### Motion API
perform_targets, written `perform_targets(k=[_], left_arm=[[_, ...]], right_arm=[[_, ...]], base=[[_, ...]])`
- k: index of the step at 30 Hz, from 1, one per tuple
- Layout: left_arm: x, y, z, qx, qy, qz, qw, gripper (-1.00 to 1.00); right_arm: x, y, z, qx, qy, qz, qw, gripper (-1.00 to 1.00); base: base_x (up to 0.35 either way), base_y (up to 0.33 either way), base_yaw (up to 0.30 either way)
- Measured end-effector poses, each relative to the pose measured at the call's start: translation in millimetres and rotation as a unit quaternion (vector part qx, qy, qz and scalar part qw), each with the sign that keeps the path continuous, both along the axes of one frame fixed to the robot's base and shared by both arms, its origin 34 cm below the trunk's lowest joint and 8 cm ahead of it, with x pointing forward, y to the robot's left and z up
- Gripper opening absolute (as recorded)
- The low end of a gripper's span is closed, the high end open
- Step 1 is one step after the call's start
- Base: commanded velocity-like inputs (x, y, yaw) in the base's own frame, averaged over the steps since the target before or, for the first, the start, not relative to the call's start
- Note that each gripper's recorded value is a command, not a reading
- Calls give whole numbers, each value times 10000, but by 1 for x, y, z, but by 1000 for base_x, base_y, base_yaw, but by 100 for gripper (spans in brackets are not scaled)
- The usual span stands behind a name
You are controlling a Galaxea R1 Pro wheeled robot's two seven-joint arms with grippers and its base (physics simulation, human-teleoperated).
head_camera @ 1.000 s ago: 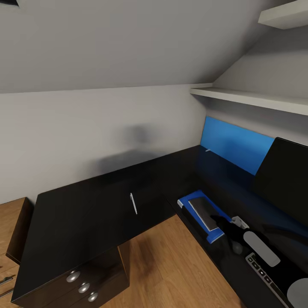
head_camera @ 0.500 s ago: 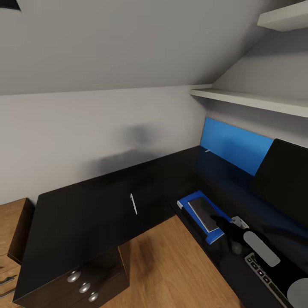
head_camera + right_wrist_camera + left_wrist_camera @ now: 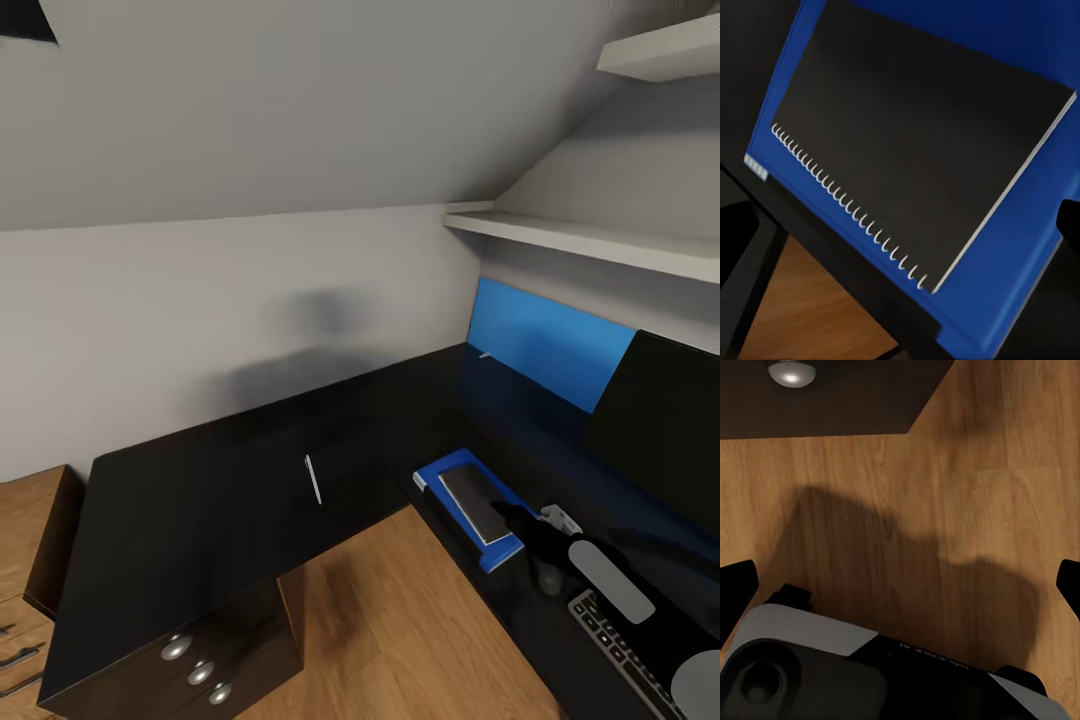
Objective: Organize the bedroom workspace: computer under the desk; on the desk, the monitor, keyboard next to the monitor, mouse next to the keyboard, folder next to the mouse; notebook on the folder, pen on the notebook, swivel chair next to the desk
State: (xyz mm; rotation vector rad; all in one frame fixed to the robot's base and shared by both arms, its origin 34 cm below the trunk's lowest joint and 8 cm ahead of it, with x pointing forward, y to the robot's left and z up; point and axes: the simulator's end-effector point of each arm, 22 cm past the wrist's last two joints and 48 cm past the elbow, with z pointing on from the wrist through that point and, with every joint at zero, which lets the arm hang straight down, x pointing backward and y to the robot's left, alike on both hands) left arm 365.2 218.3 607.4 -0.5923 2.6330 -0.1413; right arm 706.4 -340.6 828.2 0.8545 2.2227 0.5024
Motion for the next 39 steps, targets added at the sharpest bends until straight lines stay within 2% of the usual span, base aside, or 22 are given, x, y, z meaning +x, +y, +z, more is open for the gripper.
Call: perform_targets(k=[9,14,19,22,27,31,36,39], left_arm=[[-3,0,9,2,4,-1,10000,100],[-4,1,14,9,6,-8,10000,100],[-6,0,18,4,6,-14,10000,100],[-7,0,21,5,6,-23,10000,100],[-8,1,22,15,7,-30,10000,100],[-8,2,22,18,7,-30,10000,100],[-8,3,22,25,7,-25,10000,100],[-8,3,22,26,7,-18,10000,100]], right_arm=[[0,2,12,-22,-56,52,10000,100],[2,7,23,-195,-151,205,9995,100],[3,26,28,-240,-214,351,9989,100],[6,34,34,-424,-314,483,9974,100],[17,54,53,-783,-683,718,9920,100],[19,66,57,-830,-778,816,9902,100],[16,96,54,-808,-814,1054,9878,100],[15,106,54,-836,-864,1132,9863,100]], base=[[0,0,0],[0,0,0],[0,0,0],[0,0,0],[0,0,0],[0,0,9],[0,0,166],[0,0,251]])
